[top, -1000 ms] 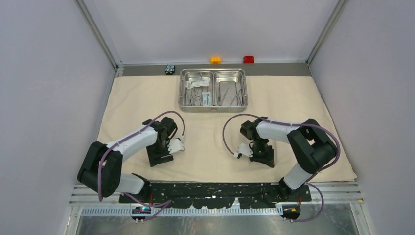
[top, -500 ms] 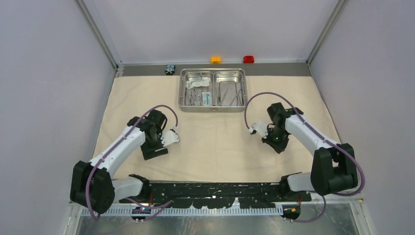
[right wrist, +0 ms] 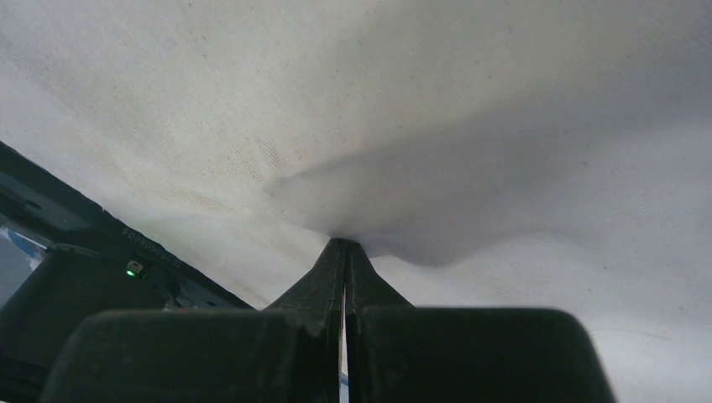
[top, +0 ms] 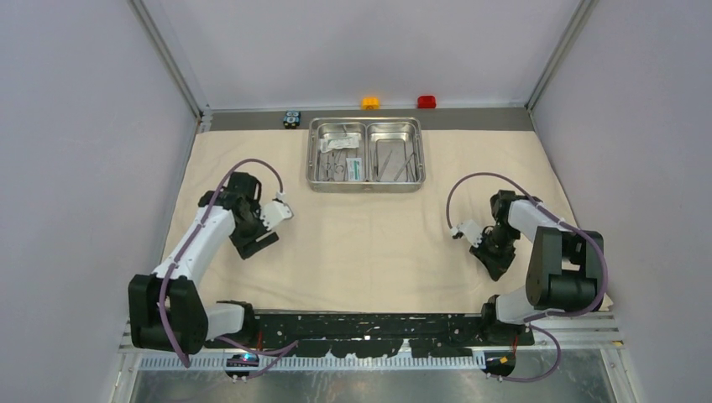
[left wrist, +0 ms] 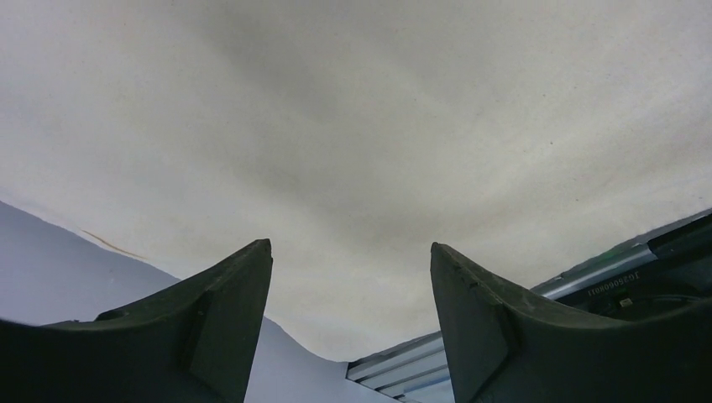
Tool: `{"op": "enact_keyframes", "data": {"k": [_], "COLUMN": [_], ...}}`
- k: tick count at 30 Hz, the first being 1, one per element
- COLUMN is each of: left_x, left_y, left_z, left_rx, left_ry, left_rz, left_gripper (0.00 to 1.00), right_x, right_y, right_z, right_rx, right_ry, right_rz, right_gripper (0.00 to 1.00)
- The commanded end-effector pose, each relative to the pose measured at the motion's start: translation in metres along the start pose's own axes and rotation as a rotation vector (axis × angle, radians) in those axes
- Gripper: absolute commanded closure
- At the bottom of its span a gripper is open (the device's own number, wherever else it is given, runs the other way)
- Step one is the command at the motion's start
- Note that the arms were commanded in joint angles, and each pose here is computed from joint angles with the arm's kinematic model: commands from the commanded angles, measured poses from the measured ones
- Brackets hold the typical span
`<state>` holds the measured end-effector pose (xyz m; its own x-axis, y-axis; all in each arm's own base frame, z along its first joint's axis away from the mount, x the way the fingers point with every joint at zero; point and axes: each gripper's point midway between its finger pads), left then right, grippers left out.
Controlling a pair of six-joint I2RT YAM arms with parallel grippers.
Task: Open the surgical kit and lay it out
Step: Smooth out the surgical kit at the center of the board.
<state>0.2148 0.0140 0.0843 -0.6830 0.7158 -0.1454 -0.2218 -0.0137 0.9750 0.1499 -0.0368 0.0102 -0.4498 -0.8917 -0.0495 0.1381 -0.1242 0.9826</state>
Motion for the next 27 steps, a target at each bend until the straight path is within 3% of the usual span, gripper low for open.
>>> {"op": "enact_keyframes", "data": {"k": [1, 15, 19, 23, 27], "left_x": [-0.018, 0.013, 0.014, 0.017, 0.028], "left_y": [0.001, -0.014, -0.012, -0.015, -0.025], "left_z": [0.027, 0.071, 0.077, 0.084, 0.099], "left_rx": [-0.063, -0.060, -0.015, 0.022, 0.017], "left_ry": [0.034, 0.158, 0.231, 0.305, 0.366], "left_rz": [-0.069, -0.012, -0.072, -0.098, -0.093], "left_gripper": [0.28, 0.28, 0.28, 0.28, 0.28], "right_x": [0.019, 0.054, 0.026, -0.014, -0.025], "right_y": [-0.013, 0.021, 0.044, 0.068, 0.069], "right_z": [0.005, 0.022, 0.010, -0.026, -0.076], "right_rx": [-0.020, -0.139, -0.033, 0.117, 0.232], "right_ry": [0.071, 0.148, 0.110, -0.010, -0.164], "right_rz": [0.082, 0.288, 0.139, -0.097, -0.162], "right_gripper": [0.97, 0.96, 0.96, 0.94, 0.92]}}
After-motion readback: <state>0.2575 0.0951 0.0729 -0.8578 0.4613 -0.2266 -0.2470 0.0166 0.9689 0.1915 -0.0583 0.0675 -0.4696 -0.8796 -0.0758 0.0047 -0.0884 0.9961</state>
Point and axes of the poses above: each gripper's point midway between its finger pads, its own y axis back along the fingers, its own z axis along the line the jaws close on, x = y × z, and after that the axes turned 12 degrees about y, right-handed
